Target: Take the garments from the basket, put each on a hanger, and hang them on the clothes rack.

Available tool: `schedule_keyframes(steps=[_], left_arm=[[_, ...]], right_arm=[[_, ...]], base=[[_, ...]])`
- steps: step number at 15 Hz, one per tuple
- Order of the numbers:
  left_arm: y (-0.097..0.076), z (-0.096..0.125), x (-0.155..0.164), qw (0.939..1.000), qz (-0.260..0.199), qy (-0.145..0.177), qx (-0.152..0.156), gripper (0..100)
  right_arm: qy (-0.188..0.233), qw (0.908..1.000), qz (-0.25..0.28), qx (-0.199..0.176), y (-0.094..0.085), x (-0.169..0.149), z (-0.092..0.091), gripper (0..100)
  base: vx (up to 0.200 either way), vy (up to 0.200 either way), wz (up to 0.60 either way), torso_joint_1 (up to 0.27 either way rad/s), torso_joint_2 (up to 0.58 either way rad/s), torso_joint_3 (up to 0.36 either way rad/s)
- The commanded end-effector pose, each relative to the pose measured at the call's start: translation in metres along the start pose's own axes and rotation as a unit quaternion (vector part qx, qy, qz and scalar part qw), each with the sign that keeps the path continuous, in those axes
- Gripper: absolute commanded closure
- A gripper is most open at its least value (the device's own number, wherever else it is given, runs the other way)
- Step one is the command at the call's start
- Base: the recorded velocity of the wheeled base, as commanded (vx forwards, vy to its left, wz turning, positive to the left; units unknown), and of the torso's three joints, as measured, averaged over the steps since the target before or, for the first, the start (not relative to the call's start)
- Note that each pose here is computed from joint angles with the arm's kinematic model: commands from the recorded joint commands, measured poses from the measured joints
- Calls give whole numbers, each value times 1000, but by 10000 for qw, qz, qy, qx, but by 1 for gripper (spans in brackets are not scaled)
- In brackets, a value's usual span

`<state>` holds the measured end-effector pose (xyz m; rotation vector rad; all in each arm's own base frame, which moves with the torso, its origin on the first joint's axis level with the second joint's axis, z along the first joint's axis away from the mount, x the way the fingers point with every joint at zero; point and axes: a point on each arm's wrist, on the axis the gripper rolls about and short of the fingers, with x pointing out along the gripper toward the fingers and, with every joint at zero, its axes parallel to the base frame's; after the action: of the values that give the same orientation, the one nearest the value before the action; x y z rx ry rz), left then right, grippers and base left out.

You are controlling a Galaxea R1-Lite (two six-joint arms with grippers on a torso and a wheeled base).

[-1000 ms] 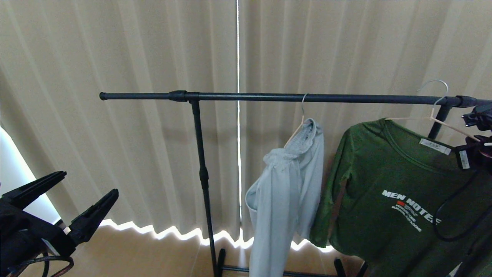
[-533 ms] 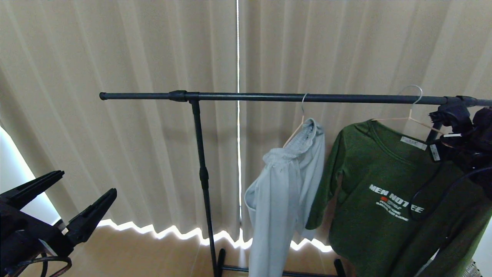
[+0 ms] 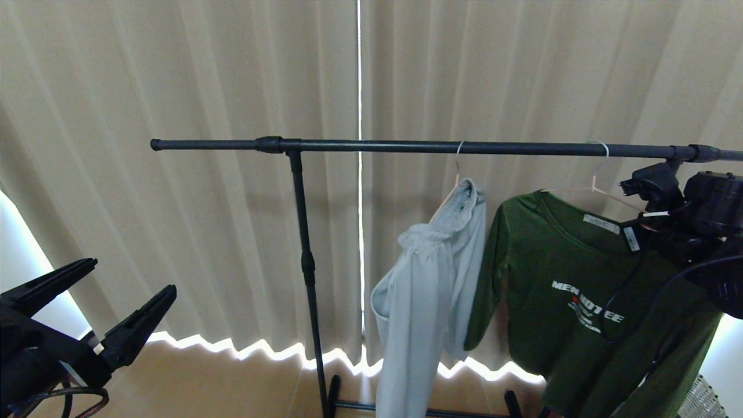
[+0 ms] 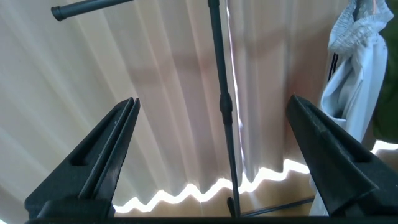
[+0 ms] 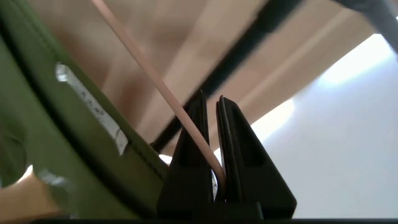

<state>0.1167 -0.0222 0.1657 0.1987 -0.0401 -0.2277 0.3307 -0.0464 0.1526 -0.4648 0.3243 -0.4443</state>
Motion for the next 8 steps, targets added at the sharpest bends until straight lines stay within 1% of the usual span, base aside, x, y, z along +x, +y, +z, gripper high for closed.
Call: schedule_keyframes(steps=[1,4,5,7,8], left_arm=[[0,0,0,10000,-3,16,1,0],[0,0,0,10000,-3,16,1,0],[0,0,0,10000,-3,16,1,0],[0,-1,1,10000,-4,23,0,0],[0,-1,1,10000,-6,31,0,0]], right_arm=[[-6,10000,43,-16,2,-4,0,0],[-69,9999,105,28,3,-6,0,0],[-144,9998,129,42,4,-10,-4,0],[-443,9978,495,59,10,-16,-9,0],[-502,9968,619,64,11,-18,-12,0]], base=[[0,0,0,0,0,0],[0,0,0,0,0,0],[0,0,0,0,0,0],[0,0,0,0,0,0],[0,0,0,0,0,0]])
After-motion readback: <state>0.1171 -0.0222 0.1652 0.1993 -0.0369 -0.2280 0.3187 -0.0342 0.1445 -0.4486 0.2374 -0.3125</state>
